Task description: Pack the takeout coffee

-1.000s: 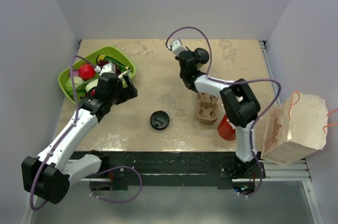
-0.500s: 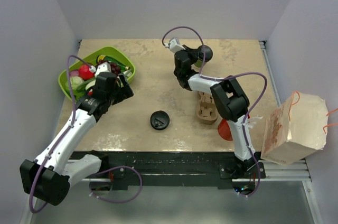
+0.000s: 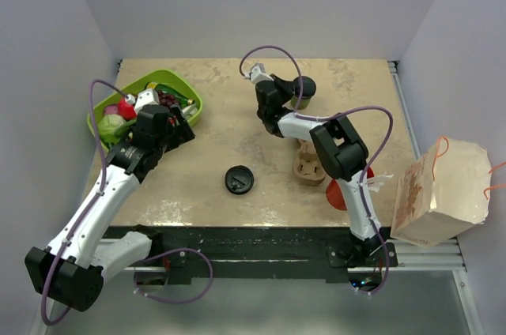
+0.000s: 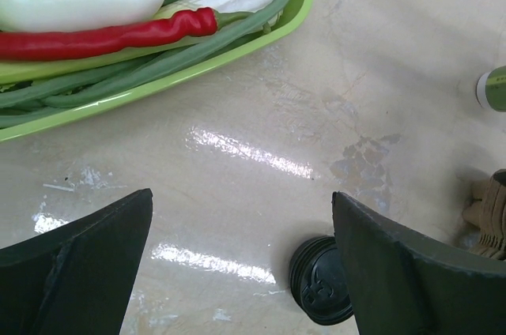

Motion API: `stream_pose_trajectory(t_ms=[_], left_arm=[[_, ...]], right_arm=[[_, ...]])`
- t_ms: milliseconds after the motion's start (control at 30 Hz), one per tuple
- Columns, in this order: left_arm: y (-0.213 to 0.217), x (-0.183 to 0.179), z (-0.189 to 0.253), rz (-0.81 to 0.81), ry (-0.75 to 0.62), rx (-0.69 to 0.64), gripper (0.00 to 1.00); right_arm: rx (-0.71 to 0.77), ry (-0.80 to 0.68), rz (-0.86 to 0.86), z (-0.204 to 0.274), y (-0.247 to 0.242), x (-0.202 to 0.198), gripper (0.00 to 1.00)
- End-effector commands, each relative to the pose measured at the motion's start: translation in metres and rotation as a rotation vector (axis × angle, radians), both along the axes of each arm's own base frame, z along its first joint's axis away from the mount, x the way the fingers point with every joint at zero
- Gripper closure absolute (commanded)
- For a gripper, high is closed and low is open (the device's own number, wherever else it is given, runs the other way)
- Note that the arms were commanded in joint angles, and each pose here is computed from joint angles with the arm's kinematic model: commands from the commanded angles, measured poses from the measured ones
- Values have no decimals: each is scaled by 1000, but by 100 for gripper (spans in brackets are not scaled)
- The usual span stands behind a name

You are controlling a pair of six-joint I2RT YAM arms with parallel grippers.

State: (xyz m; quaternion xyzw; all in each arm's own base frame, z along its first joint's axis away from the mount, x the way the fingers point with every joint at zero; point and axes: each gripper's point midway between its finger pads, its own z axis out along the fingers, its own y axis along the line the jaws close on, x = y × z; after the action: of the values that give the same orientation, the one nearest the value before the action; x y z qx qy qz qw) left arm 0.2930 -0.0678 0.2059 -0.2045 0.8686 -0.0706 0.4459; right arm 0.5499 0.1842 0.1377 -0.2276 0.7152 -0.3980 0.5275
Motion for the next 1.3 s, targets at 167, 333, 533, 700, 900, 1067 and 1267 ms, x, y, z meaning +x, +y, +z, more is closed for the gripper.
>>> stream_pose_trajectory(t_ms=[167, 333, 533, 700, 900, 1067, 1267], left_arm=[[15, -2, 39, 18, -68, 60, 0], [11, -2, 42, 4, -76, 42, 0], [-15, 6, 36, -102, -93, -36, 0], [-51, 16, 22, -278, -81, -105, 0], [-82, 29, 10, -412, -68, -165, 0], [-93, 36, -7, -450, -19, -179, 0], [-95, 36, -20, -455, 27, -178, 0]], right_arm=[[162, -69, -31, 31, 14, -5, 40], [366, -118, -2, 86, 24, -17, 4], [928, -20, 167, 138, 34, -56, 2], [1468, 361, 303, 107, 31, -115, 2], [1326, 469, 184, 61, 0, -161, 5], [1179, 457, -88, 24, -46, -174, 15], [1037, 565, -102, -4, -30, -180, 27]])
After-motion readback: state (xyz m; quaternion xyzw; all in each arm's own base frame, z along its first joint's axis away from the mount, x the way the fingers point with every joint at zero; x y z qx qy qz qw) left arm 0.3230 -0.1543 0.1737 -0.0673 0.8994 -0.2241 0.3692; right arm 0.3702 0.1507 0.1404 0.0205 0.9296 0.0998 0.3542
